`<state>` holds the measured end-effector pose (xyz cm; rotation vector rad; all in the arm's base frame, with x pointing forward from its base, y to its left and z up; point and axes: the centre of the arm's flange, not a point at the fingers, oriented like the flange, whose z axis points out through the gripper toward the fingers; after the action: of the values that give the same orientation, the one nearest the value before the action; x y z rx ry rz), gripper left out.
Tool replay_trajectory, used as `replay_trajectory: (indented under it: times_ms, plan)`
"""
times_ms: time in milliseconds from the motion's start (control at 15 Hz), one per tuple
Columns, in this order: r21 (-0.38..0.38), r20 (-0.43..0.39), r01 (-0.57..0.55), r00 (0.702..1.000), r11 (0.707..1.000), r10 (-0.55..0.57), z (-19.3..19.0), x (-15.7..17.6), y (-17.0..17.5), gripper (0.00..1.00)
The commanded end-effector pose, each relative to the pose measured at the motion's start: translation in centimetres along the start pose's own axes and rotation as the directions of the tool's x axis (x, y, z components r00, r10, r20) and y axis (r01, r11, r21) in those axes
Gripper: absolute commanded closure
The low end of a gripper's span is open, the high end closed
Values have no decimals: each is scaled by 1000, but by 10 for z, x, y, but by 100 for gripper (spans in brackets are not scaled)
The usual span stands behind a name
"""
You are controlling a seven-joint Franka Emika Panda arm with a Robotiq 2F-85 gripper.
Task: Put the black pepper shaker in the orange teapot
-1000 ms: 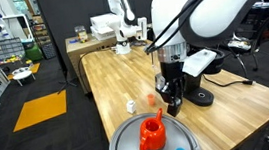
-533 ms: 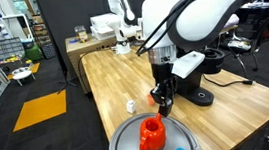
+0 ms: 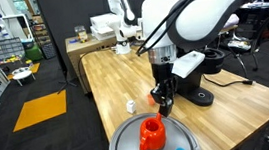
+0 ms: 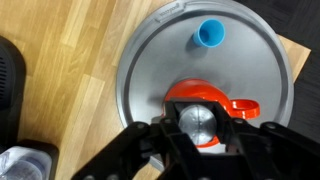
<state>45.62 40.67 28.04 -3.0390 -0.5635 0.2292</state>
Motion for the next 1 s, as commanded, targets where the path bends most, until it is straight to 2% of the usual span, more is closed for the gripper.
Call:
replay_trajectory:
  times_ms: [0,600,933]
  plan:
    - [-2,-1,5,1000,1000,-5,-2,1,-4,86]
    - [-11,-19,109,994,994,-109,-16,6,-67,86]
    - [-27,12,120,993,992,-120,-1,18,-71,86]
